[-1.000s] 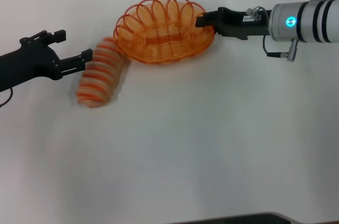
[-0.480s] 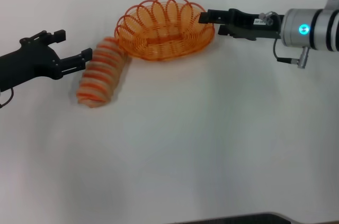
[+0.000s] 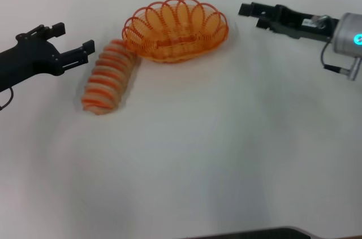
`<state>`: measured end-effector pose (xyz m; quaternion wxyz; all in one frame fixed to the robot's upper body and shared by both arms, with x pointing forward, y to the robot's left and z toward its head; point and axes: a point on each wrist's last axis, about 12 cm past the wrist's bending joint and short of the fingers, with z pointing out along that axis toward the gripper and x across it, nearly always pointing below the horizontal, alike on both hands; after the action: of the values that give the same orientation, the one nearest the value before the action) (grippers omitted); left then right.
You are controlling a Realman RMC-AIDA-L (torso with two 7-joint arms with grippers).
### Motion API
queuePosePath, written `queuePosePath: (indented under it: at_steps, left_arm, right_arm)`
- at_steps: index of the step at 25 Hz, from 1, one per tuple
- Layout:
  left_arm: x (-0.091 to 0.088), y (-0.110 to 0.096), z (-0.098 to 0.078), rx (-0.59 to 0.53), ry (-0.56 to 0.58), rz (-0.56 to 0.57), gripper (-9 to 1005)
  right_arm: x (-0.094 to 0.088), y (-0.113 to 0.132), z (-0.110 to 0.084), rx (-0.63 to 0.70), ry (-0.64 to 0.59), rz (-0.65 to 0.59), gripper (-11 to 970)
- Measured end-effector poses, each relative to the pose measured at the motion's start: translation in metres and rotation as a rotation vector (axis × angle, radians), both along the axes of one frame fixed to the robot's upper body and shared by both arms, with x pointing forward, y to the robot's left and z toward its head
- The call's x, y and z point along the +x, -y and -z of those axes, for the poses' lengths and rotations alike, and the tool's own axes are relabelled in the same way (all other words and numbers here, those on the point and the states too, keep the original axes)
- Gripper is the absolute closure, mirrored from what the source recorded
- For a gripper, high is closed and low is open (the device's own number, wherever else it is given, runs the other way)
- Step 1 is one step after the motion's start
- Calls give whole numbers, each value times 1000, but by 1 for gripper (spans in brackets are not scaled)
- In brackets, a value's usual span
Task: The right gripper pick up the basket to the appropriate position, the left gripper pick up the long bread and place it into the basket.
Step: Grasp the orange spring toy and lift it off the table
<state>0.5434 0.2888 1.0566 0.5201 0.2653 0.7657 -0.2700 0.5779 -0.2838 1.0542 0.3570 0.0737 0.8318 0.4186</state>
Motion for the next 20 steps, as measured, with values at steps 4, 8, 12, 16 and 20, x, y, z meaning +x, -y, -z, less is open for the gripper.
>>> queuePosePath:
  at_steps: [4,8,12,16,20]
  left_arm:
    - [-1,-1,1,-19,-3,-23,136]
    - [-3,-1,4,-64,-27,-41,137]
    - [-4,1,6,-109,-72,-53,137]
    - [-6,4,5,-152,-129,-33,137]
    - [-10,3,1,-184,-167,20,137]
  right_arm:
    - [-9,15,-9,6,120,2,111]
    - [-16,30,-21,-21,246,1,113]
    - [-20,37,-29,-92,356,-47,116]
    - [-24,46,-37,-161,436,-115,117]
    - [-31,59,-45,-210,506,-194,115]
